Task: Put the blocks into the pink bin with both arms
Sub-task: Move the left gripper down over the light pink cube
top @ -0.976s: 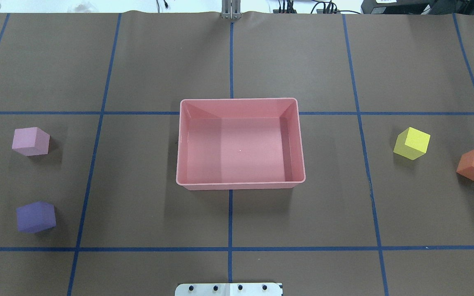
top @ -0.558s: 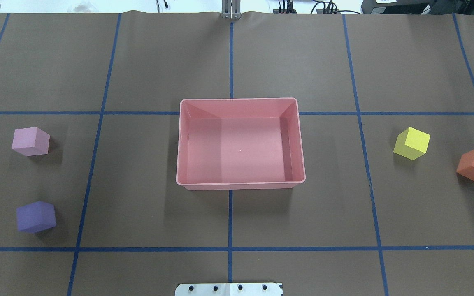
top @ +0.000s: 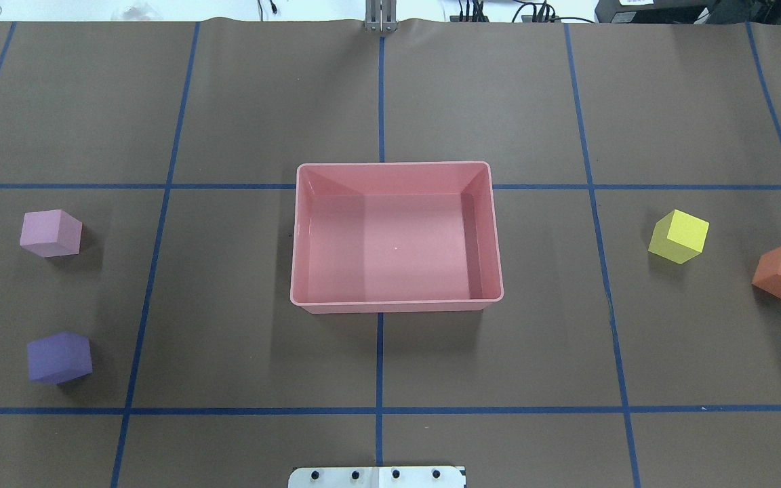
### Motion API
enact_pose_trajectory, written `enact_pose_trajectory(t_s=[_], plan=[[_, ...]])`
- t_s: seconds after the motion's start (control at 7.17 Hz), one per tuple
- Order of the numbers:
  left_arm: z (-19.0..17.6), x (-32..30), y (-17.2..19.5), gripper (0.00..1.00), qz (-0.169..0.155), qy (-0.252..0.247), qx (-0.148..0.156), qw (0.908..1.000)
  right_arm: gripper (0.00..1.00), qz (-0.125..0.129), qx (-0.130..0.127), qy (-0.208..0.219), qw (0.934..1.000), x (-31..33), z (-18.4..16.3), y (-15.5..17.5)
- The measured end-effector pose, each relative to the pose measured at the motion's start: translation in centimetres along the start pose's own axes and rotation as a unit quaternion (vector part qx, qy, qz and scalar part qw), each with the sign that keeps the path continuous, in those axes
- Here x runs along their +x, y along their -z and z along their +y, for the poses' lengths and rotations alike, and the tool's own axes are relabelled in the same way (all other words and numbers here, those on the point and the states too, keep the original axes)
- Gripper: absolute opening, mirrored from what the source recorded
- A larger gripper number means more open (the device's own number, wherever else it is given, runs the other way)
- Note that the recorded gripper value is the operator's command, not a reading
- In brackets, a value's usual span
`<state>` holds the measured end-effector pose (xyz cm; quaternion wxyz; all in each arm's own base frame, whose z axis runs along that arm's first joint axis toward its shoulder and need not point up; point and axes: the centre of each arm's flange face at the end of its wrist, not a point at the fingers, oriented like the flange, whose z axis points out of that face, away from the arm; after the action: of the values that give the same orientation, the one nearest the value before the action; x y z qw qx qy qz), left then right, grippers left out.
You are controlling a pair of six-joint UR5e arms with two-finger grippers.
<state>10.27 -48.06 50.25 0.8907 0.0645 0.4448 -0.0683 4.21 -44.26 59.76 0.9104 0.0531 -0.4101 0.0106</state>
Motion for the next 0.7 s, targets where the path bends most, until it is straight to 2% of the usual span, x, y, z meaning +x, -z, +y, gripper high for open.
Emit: enact_pose_trajectory(t_s=[0.7], plan=[[4.2, 3.1, -8.6, 1.00, -0.040, -0.002, 0.048, 0.9980, 0.99, -0.006, -0.005, 0.002, 1.0000, -0.3, 0.0, -0.4]])
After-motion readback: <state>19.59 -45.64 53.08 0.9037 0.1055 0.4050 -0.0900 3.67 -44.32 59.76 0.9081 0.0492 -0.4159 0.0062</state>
